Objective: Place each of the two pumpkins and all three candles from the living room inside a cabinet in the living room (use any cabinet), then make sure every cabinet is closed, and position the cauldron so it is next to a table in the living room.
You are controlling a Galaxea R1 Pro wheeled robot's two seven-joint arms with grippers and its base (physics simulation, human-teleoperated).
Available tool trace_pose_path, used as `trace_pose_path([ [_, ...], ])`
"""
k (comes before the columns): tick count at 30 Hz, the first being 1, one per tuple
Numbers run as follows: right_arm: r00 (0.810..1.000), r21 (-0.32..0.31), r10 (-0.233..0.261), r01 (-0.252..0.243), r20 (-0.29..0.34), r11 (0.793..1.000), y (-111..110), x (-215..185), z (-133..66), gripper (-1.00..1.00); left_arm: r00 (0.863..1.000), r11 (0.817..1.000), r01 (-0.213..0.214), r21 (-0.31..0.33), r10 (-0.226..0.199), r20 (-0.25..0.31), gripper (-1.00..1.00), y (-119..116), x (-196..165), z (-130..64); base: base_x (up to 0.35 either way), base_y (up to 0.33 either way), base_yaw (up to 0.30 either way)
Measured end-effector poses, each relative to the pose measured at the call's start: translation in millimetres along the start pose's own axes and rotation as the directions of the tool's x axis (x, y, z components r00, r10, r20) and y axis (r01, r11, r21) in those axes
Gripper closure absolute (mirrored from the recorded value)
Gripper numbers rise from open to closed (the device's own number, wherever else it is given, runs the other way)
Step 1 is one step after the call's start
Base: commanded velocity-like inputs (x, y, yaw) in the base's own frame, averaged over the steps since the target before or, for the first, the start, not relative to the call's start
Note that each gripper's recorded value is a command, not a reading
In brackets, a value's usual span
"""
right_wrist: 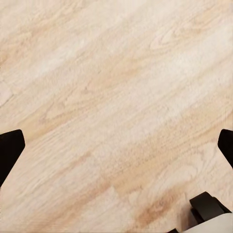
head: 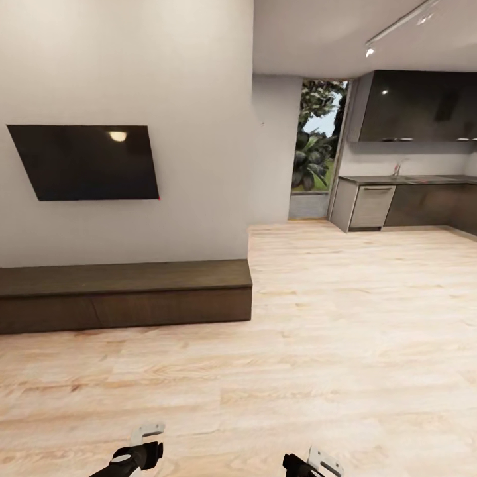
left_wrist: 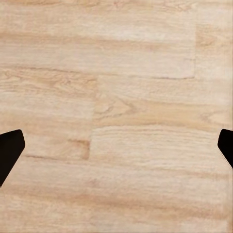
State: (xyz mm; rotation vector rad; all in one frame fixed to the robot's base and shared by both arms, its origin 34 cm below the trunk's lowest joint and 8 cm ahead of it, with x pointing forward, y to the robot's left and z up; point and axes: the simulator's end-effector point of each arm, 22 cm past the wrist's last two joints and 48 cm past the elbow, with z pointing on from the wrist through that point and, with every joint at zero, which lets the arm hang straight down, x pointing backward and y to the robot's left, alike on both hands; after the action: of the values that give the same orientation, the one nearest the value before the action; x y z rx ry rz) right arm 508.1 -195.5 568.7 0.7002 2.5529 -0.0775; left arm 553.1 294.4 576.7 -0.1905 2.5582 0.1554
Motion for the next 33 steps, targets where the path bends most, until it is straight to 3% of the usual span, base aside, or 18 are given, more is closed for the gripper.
trace_pose_path([
  [23, 1.000, 0.000, 0.000, 0.000, 0.000, 1.000, 0.0, 0.0, 0.0, -1.00, 1.000, 1.000, 0.000, -0.001, 0.000, 0.001, -1.00, 0.6, -0.2, 0.0, 0.181, 0.002, 0.000],
  [33, 1.000, 0.000, 0.000, 0.000, 0.000, 1.000, 0.0, -0.1, -0.2, -1.00, 1.000, 1.000, 0.000, -0.001, 0.000, 0.002, -1.00, 0.6, -0.6, -0.1, 0.288, 0.060, 0.000],
])
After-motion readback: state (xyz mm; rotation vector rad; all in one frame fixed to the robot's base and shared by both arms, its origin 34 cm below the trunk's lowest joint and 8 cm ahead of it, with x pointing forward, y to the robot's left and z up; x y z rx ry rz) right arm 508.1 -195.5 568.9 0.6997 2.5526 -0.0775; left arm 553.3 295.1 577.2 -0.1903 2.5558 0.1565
